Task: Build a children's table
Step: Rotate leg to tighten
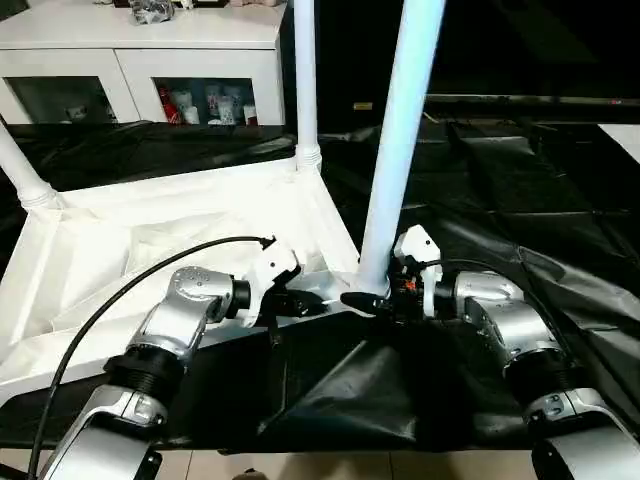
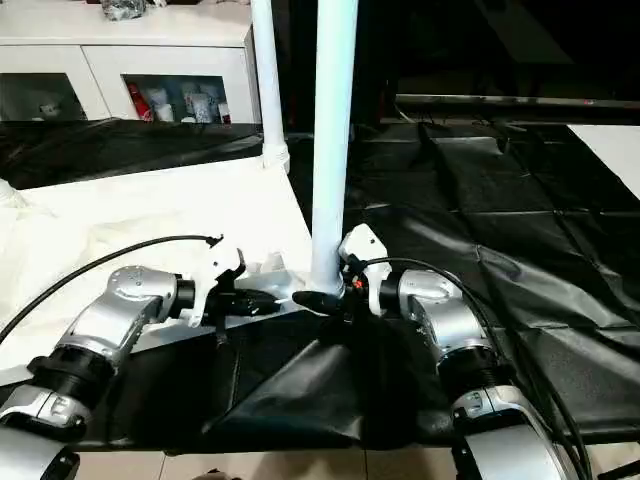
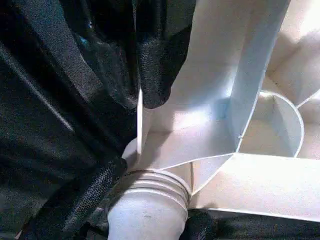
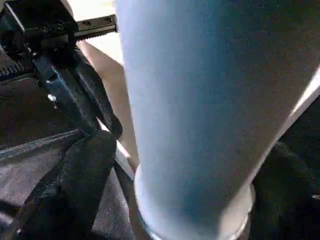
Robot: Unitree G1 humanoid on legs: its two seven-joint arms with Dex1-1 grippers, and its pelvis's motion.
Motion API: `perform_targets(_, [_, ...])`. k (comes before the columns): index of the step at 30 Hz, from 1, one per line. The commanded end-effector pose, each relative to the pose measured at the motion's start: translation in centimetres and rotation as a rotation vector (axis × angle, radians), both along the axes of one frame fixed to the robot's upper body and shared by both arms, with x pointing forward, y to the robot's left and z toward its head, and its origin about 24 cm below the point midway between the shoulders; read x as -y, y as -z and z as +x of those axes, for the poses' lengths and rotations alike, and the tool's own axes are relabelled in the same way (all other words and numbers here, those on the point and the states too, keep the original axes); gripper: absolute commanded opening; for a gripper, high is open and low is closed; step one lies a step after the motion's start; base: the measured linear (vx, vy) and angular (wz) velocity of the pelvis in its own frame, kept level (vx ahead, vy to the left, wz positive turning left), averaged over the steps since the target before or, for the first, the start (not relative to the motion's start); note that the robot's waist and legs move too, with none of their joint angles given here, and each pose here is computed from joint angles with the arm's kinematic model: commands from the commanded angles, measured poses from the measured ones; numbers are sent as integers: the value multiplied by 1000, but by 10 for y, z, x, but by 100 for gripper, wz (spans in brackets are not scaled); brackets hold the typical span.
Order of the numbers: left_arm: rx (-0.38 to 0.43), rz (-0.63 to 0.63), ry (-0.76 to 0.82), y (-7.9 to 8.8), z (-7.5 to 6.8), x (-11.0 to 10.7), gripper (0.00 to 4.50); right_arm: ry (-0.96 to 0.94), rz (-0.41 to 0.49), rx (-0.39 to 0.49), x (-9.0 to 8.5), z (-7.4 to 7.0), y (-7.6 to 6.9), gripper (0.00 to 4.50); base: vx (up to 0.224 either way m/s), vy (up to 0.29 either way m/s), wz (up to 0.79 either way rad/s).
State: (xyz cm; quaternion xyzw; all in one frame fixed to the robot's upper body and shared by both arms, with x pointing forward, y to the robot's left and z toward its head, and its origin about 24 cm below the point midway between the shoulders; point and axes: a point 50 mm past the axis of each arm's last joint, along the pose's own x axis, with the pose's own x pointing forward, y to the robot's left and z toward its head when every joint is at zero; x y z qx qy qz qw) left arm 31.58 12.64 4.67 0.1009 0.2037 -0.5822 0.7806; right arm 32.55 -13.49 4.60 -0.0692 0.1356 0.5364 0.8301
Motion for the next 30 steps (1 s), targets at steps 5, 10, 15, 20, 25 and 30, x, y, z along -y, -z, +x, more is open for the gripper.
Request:
perform_targets(5, [30, -91, 13, -11, 0, 5, 0, -20, -1, -19, -3, -5, 5, 334, 0, 0, 0])
perform_targets(10, [48, -79, -65, -8, 5, 7, 0, 64, -18, -26, -5, -4, 13, 291, 0, 0, 0])
perform_targets(15, [71, -45, -194, -4, 15, 17, 0, 287, -30, -57, -13, 0, 30, 274, 0, 0, 0])
perform_targets(20, [91, 12, -375, 1, 29, 36, 0, 554, -41, -94, -32, 2, 43, 272, 0, 0, 0])
perform_targets(25, [125, 4, -407, -3, 35, 61, 0, 570, -8, -56, -65, 5, 36, 272, 0, 0, 0])
perform_targets(30, [144, -39, -337, -8, 33, 62, 0, 491, 60, -18, -67, 6, 25, 327, 0, 0, 0])
